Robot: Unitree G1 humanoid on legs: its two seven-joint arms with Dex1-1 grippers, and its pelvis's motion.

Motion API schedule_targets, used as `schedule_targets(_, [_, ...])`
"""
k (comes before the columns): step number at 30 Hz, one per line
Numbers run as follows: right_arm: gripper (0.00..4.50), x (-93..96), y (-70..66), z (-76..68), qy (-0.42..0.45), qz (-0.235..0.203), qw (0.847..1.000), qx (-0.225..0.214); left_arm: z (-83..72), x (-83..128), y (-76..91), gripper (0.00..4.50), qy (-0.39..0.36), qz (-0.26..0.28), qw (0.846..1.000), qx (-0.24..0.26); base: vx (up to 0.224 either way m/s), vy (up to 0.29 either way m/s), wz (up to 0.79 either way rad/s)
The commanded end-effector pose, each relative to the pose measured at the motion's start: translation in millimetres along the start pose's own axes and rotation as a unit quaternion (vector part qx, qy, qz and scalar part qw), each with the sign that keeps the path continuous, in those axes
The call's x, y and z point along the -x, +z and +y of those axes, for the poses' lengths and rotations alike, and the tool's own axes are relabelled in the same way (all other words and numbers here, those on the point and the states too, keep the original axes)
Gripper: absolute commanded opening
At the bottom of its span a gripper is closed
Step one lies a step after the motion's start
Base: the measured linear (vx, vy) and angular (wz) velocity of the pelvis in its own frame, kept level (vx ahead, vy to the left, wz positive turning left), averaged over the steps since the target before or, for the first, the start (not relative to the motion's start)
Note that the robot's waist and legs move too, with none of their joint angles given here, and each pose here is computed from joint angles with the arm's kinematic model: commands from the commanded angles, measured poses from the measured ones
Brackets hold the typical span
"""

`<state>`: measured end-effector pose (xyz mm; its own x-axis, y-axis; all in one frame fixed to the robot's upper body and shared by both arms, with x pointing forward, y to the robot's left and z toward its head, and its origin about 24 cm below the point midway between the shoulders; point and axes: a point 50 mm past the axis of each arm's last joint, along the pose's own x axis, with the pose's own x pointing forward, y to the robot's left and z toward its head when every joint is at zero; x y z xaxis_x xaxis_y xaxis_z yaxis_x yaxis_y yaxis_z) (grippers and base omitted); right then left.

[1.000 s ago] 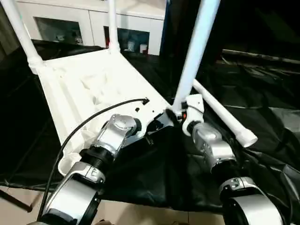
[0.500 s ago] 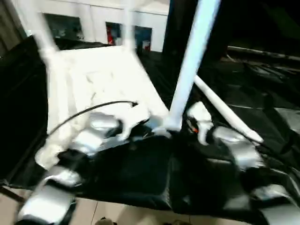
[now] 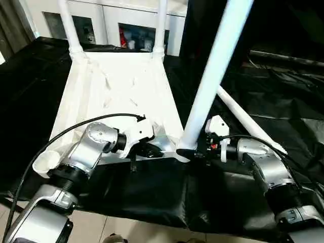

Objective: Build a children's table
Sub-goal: Rotate leg to tighten

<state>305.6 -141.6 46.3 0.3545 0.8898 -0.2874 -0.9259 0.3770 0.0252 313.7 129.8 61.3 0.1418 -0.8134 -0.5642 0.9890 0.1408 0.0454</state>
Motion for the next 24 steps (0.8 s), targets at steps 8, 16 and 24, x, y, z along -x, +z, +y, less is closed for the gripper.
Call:
schedule_targets(8, [2.82, 0.0, -3.5, 4.0, 0.002, -0.003, 1.0, -0.017, -4.9, -7.3, 5.2, 0.0, -0.014, -0.013, 1.0, -0.004, 0.0, 0.0, 0.0])
schedule_targets(16, [2.72, -23.9, -30.8, -1.8, -0.155, 0.029, 0.982, -0.099, 20.9, -25.2, 11.5, 0.0, 0.141, 0.002, 0.989, 0.039, 0.0, 0.0, 0.0])
schedule_targets(24, [2.72, -76.6, -25.7, -0.3, -0.313, 0.025, 0.931, -0.188, 19.1, -69.3, 38.8, 0.0, 0.18, -0.004, 0.982, 0.061, 0.0, 0.0, 0.0])
